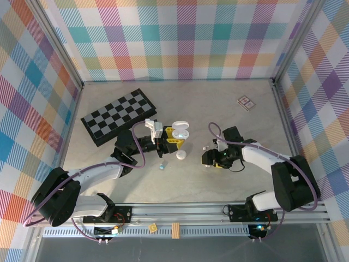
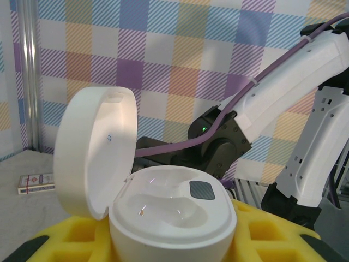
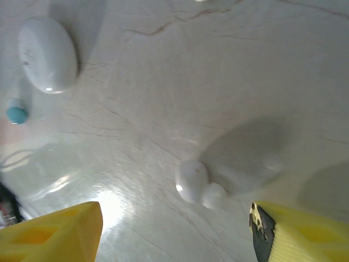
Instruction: Insert the wireless bluetooth earbuds into the charging case
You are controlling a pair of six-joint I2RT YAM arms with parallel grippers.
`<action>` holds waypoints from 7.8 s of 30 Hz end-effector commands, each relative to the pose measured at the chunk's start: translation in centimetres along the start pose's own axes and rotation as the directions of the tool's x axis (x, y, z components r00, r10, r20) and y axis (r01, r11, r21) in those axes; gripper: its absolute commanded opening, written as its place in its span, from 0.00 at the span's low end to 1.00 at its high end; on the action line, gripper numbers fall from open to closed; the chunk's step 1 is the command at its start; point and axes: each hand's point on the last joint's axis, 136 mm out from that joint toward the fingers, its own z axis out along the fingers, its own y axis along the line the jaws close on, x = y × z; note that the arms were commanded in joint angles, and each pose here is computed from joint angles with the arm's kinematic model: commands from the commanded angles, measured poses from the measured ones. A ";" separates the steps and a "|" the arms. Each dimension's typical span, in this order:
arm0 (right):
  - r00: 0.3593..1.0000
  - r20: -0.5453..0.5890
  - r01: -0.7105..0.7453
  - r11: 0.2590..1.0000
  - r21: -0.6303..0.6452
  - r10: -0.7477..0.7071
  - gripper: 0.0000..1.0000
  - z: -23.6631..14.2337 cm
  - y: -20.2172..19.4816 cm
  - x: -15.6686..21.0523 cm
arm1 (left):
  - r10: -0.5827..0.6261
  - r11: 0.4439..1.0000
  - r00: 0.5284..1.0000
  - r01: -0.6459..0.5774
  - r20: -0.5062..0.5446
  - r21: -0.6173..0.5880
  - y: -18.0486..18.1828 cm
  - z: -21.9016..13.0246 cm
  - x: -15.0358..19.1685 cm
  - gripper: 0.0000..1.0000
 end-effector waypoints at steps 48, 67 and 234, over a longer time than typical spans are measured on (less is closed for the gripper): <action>0.922 -0.129 0.306 0.485 0.819 -0.364 0.43 1.1 -1.4 -0.7 | 0.131 0.929 0.989 -0.098 0.069 -0.356 7.7 -8.9 -3.9 0.35; 0.941 -0.076 0.233 0.469 0.852 -0.329 0.33 0.0 -2.5 -0.7 | 0.125 0.934 0.989 -0.091 0.079 -0.346 7.5 -8.8 -4.0 0.35; 0.589 0.647 -0.577 0.813 -0.083 0.484 0.68 -14.0 -14.3 -11.2 | 0.098 0.982 0.995 -0.101 -0.024 -0.158 5.4 -0.3 2.1 0.34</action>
